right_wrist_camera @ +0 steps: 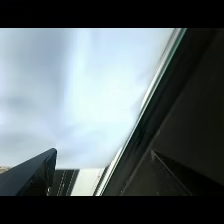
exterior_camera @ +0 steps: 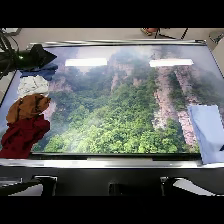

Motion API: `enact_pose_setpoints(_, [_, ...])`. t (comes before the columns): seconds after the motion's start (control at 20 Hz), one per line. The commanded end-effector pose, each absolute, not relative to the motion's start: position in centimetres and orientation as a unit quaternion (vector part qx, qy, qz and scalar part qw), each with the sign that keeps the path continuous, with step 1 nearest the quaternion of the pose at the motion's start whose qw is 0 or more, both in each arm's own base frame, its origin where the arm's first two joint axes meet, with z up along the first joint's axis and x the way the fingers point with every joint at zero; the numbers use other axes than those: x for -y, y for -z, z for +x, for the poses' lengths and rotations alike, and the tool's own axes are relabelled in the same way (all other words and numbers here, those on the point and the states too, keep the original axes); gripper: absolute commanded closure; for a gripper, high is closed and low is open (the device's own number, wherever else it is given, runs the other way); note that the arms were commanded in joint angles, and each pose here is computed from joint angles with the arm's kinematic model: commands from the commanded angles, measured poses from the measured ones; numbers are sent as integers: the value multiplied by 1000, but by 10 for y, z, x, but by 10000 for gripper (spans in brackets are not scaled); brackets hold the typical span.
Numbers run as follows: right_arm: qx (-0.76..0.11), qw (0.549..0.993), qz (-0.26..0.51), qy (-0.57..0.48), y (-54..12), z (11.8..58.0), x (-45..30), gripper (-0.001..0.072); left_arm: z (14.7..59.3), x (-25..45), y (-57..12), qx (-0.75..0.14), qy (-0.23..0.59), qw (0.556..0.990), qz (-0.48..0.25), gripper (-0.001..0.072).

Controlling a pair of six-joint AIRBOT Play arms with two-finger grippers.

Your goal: Fold the clothes and pants, and hang the long-sleeved shirts on hangers.

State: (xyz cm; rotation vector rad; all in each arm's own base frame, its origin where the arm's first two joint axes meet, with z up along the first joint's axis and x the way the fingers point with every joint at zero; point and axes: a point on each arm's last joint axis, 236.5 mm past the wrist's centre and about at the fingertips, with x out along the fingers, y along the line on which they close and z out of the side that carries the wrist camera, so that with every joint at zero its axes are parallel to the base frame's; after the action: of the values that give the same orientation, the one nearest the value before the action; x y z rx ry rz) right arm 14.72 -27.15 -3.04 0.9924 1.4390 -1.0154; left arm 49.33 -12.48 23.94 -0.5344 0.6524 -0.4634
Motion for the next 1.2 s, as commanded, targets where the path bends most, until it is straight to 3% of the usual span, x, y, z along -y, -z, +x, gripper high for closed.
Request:
enact_pose_setpoints(0.0, [-500,641,393,430,-56,197,316,10,495,128,-250,-300,230,890,-257,689])
enact_pose_setpoints(0.15, [-269,838,272,389,-235,305,360,10,504,109,-268,-268,196,926,-182,691])
enact_pose_setpoints(0.25, [-180,909,184,327,-324,363,322,12,514,60,-260,-275,86,954,-83,691])
enact_pose_setpoints(0.35, [-207,931,170,248,-325,408,252,21,510,6,-234,-316,-41,947,-28,688])
enact_pose_setpoints(0.4, [-267,921,182,217,-294,420,219,21,502,-2,-211,-358,-64,931,-32,652])
enact_pose_setpoints(0.45, [-352,894,204,187,-248,426,185,22,491,-1,-183,-410,-64,909,-41,420])
enact_pose_setpoints(0.5, [-443,858,216,147,-202,423,150,21,472,9,-146,-482,-56,873,-54,8])
enact_pose_setpoints(0.6, [-582,779,222,68,-134,403,91,23,425,25,-83,-602,-21,797,-35,0])
enact_pose_setpoints(0.7, [-643,737,201,45,-92,388,63,28,409,39,-55,-617,1,786,-39,0])
enact_pose_setpoints(1.15, [-663,730,161,45,-71,387,48,28,403,43,-35,-620,-2,784,-45,0])
